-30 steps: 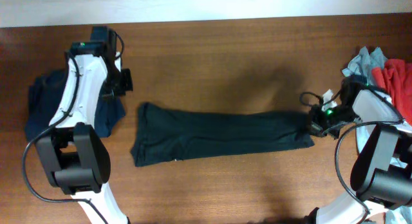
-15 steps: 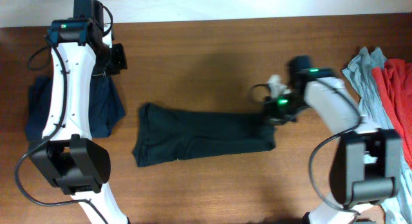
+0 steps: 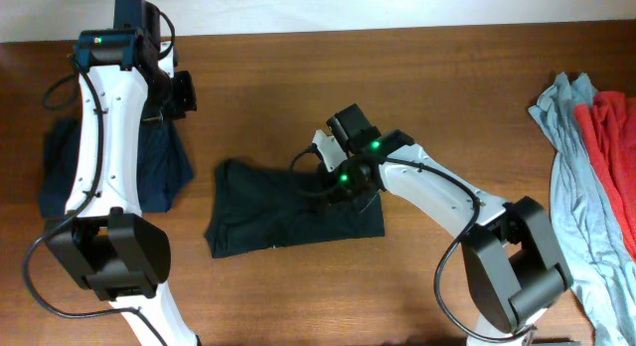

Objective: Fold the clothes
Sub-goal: 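Carry the strip's right end leftward over the strip with the right gripper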

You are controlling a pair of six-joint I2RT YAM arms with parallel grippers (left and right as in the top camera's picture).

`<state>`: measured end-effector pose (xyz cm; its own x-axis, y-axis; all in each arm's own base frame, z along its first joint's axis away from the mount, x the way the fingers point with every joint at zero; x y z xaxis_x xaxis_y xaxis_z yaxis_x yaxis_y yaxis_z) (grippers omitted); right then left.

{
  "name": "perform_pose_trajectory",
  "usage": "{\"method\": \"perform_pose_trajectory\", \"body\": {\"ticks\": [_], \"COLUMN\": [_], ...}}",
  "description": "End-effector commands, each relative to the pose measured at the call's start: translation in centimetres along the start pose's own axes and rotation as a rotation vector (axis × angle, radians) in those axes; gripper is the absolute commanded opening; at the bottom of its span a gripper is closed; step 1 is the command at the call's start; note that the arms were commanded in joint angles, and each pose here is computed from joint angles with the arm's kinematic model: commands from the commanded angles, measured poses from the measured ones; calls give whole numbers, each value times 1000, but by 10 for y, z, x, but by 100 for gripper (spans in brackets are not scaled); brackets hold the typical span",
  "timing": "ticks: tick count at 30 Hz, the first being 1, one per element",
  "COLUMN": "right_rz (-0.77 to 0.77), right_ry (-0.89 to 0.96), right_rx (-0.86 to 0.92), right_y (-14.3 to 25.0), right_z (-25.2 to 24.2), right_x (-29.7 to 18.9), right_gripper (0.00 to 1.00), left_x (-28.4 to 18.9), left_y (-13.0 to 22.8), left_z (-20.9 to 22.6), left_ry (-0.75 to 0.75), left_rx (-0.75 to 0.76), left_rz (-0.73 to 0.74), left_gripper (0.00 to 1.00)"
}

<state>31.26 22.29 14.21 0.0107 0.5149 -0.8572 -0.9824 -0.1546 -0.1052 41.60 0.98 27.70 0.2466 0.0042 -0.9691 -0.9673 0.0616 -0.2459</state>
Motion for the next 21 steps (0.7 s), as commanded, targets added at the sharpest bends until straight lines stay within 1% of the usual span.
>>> {"method": "perform_pose_trajectory", "body": {"ticks": [1, 3, 4, 6, 8, 9, 11, 13, 16, 17, 18, 19, 20, 21], "right_rz": [-11, -10, -7, 16, 54, 63, 68, 52, 9, 5, 7, 12, 11, 11], "right_ry": [13, 12, 4, -62, -202, -235, -273, -271, -260, -249, -235, -206, -182, -170], "right_rx": [5, 5, 5, -19, -112, -132, -156, -158, -115, -53, 6, 69, 94, 104], "right_y": [-3, -3, -3, -1, 2, 2, 3, 2, -6, -8, -10, -10, -10, -10], "right_z": [2, 2, 3, 8, 20, 22, 25, 25, 13, 3, -7, -18, -25, -29], "right_x": [2, 2, 2, 2, 0, -1, -4, -9, -25, -31, -35, -38, -40, -41], "right_gripper": [4, 4, 7, 20, 42, 48, 53, 55, 56, 55, 49, 38, 22, 17], "left_x": [-7, -7, -7, -7, -7, -7, -7, -7, -7, -7, -7, -7, -7, -7], "left_y": [-1, -2, -2, -2, -2, -2, -2, -2, -2, -2, -2, -2, -2, -2], "left_z": [-1, -1, -1, -1, -1, -1, -1, -1, -1, -1, -1, -1, -1, -1], "left_ry": [9, 9, 9, 9, 9, 9, 9, 9, 9, 9, 9, 9, 9, 9], "left_rx": [18, 18, 18, 18, 18, 18, 18, 18, 18, 18, 17, 18, 18, 18], "left_rz": [-15, -20, -22, -23, -22, -22, -22, -22, -21, -20, -18, -18, -20, -23], "left_gripper": [9, 8, 8, 8, 9, 8, 9, 9, 9, 9, 9, 10, 12, 13]}}
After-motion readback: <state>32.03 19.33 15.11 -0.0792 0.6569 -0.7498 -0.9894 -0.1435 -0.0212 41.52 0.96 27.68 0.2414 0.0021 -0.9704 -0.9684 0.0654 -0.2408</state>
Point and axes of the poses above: each gripper's point midway between its finger pads, its own x axis out along the fingers, its own z axis along the line the jaws close on, y = z × x, the point moved 9 cm from there along -x, back along the fingers, and after that the axes turned 13 degrees about x, right-handed, at the moved point
